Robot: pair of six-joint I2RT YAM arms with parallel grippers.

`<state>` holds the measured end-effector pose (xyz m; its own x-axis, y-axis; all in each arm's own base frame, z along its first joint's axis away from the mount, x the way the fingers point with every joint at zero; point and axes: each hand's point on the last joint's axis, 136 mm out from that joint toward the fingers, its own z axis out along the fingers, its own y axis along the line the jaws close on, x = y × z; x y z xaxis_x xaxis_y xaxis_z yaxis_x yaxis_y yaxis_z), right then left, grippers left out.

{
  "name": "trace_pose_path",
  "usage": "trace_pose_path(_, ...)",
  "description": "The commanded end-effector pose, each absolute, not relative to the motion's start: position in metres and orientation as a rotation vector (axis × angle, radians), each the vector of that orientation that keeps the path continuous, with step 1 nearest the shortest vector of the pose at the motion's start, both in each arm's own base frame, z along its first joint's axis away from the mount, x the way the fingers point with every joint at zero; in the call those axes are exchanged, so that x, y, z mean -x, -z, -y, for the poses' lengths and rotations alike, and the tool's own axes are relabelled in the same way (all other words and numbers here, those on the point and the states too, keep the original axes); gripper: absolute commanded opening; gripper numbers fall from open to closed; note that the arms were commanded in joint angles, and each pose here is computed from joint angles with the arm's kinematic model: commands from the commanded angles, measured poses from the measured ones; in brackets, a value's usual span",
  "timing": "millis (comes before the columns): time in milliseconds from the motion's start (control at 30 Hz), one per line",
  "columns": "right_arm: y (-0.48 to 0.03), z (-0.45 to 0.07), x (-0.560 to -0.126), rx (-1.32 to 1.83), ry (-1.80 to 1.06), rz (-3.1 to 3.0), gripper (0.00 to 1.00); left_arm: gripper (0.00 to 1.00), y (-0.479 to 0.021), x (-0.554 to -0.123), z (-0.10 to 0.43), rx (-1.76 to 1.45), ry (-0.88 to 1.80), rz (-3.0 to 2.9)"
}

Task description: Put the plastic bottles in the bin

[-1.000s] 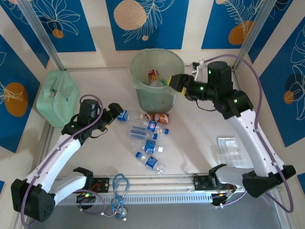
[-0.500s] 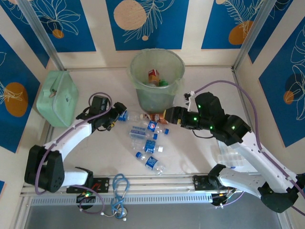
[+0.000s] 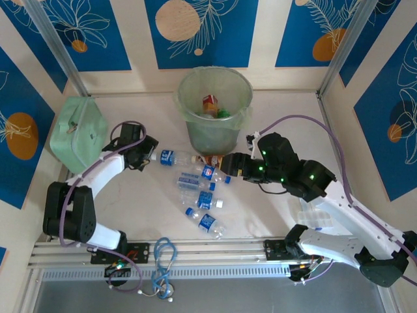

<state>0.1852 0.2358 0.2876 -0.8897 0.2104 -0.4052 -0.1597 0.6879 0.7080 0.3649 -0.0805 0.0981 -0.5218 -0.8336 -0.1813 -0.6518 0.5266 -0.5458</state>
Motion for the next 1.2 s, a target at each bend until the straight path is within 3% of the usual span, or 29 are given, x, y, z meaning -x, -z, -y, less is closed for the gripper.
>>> trace_pose_path(0,-0.283,-0.239,-0.188,-0.056,-1.08,-2.436,0.7,0.78,-0.093,-0.371,0.076,1.275,0.548,-2.349)
trace_pose_path(733,-0.277,-0.241,-0.188,-0.055,-1.066,-2.447,0.69,0.68,-0.044,-0.394,0.094,1.38,0.577,-2.436)
trace_pose_path(1167,-0.28,-0.241,-0.188,-0.058,-1.069,-2.438,0.67,0.46,-0.035,-0.391,0.095,1.391,0.595,-2.446)
